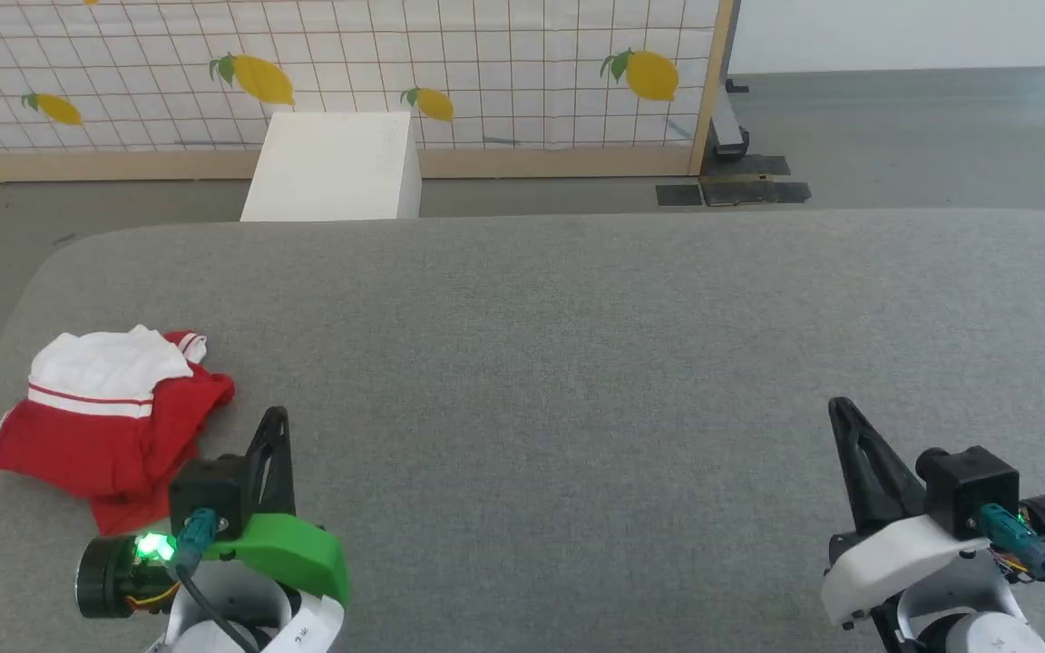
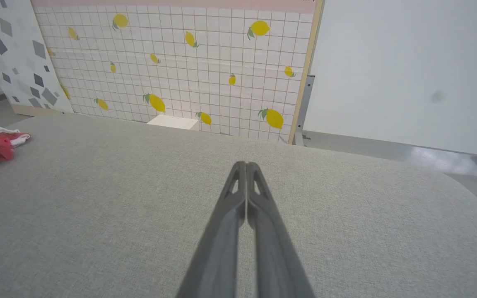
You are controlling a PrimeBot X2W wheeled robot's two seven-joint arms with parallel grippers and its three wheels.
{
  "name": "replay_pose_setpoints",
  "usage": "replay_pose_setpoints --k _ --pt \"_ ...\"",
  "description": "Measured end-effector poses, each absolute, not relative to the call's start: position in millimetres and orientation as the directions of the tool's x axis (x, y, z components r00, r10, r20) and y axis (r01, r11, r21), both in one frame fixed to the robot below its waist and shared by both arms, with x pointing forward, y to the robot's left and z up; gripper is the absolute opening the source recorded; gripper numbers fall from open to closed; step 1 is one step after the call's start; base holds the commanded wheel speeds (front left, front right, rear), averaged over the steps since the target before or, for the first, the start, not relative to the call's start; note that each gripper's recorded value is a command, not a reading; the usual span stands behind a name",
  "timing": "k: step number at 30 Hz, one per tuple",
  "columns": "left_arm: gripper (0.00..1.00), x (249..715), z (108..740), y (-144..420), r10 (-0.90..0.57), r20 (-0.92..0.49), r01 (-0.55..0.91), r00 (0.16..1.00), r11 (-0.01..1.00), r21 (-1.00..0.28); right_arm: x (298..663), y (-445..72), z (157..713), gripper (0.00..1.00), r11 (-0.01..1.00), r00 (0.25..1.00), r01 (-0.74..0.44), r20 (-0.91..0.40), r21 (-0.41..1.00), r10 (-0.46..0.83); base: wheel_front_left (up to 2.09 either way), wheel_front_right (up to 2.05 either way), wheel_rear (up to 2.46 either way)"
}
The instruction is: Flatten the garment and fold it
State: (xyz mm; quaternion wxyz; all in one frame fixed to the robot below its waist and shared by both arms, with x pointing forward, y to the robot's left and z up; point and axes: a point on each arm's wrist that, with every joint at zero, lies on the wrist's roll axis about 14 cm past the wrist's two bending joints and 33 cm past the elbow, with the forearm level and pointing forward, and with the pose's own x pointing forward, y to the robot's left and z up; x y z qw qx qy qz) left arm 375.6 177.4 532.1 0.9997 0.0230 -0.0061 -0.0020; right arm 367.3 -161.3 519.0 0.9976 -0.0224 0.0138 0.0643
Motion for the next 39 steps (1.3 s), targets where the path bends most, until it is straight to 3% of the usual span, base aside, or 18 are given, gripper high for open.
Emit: replay_pose_setpoints --k 39 --pt "0.0 375.6 532.1 177.5 -0.004 0.012 0.004 1.0 0.999 0.046 367.3 -161.3 519.0 0.0 0.991 0.991 -0.129 -0.03 -0.043 0.128 0.0 0.0 0.0"
